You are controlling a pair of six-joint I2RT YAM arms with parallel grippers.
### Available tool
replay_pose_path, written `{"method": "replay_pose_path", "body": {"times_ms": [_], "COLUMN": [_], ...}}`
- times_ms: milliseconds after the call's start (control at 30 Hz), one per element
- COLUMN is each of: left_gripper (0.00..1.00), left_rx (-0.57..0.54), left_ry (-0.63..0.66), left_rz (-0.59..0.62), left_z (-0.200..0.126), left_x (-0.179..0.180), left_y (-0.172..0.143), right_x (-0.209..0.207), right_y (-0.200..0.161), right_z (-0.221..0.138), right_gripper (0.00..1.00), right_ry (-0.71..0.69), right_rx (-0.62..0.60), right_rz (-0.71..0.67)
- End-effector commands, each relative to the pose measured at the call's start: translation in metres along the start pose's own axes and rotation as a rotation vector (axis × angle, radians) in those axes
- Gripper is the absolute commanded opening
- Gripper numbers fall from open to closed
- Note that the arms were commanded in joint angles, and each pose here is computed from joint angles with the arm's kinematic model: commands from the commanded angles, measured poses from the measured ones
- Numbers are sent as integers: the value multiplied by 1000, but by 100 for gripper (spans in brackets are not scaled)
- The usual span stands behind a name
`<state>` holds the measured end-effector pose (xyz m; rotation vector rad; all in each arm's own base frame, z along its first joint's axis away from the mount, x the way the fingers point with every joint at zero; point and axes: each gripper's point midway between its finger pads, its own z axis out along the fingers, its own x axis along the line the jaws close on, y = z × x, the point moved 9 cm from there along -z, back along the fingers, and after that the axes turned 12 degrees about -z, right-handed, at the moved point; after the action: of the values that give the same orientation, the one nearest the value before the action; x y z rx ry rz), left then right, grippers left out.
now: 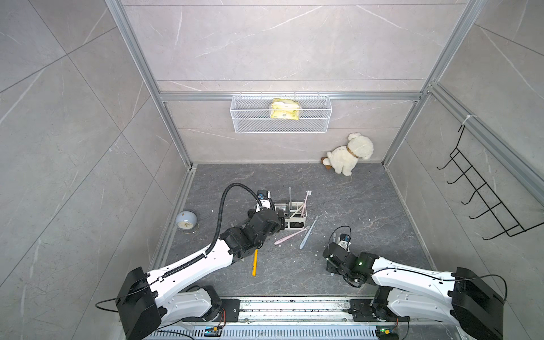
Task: Place the toothbrush into the toothbrush holder
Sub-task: Move the toothbrush to the center of the board.
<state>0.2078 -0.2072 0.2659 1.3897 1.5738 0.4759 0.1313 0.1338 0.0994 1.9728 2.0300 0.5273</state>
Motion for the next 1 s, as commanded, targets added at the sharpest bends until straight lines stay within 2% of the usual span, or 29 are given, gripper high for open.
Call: {"method": "replay_pose_path", "body": {"times_ms": [0,100,233,400,600,867,933,967], "left_gripper": [87,87,86,83,74,76,77,77], "left_rx": [-31,-21,-12,-13,10,84,91,94], "left_ry": [-50,-54,-56,-66,-141,-260,-269,-270], "left_rz": [-61,-61,-59,-80,-121,-180,-180,-179], "left_z": [-3,-1,1,-1,1,14,15,16], "left_x": [-11,-12,-12,-11,-22,-50,-55,-56], "left_y": [12,10,9,7,7,-1,-3,-5], "right_x": [1,2,0,-1,0,-3,-4,-4], "right_y": [-4,-8,-13,-12,-6,-4,-4,-3], "right_z": [0,8,16,10,-6,-23,-27,-28], "right_gripper": [57,51,26,14,11,10,14,21], "right_ry": [-9,-22,-63,-25,57,142,149,147], "right_rx": [80,103,135,91,21,-25,-24,-14], "right_rz": [-39,-50,-68,-52,-63,-42,-43,-46]}}
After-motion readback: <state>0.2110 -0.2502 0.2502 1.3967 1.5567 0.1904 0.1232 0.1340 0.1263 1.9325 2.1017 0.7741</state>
